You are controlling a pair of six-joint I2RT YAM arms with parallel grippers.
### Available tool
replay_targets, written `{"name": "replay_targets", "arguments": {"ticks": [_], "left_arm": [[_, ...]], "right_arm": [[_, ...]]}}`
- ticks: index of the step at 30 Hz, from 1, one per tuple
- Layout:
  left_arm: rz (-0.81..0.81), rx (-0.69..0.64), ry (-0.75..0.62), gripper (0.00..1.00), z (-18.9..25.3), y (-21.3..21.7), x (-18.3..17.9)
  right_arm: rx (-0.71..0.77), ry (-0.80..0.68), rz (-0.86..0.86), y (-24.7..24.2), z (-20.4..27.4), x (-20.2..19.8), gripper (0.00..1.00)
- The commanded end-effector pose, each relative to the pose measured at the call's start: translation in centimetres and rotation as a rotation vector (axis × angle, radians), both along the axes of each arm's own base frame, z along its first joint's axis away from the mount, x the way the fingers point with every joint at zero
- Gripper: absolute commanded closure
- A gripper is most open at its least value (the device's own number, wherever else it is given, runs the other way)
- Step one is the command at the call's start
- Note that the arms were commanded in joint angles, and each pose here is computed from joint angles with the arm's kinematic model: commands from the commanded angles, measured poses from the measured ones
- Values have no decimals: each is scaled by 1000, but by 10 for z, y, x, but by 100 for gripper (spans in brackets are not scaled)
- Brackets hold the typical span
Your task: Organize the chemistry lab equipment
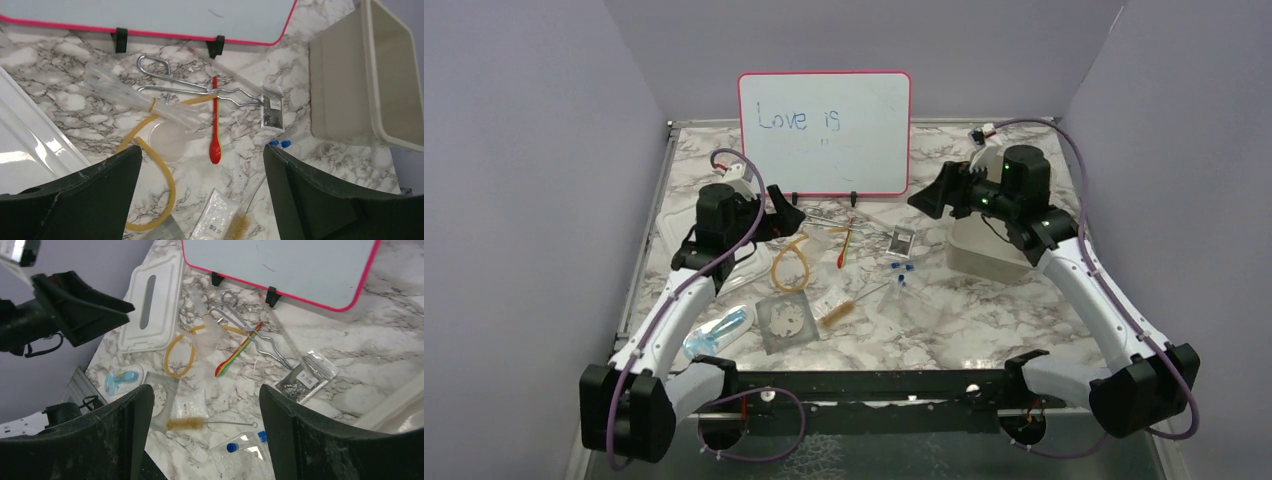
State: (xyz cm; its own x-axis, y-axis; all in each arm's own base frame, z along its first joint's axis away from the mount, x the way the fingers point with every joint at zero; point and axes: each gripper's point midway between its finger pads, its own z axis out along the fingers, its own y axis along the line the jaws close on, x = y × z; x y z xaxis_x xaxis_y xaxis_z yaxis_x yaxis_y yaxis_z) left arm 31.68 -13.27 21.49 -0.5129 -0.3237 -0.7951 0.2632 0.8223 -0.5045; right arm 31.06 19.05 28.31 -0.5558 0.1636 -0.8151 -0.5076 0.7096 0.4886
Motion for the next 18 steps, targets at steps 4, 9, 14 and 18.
{"name": "replay_targets", "arguments": {"ticks": [4, 9, 14, 18], "left_arm": [[-1, 105, 90, 15, -43, -31, 20], [69, 242, 151, 34, -69, -38, 36], [89, 309, 227, 51, -95, -41, 49], [81, 322, 285, 59, -107, -46, 50]], "right_arm": [[-7, -15, 21, 33, -24, 19, 20], [-40, 26, -5, 34, -51, 31, 22], [-42, 39, -12, 34, -61, 33, 22], [-47, 50, -23, 32, -67, 32, 23]]}}
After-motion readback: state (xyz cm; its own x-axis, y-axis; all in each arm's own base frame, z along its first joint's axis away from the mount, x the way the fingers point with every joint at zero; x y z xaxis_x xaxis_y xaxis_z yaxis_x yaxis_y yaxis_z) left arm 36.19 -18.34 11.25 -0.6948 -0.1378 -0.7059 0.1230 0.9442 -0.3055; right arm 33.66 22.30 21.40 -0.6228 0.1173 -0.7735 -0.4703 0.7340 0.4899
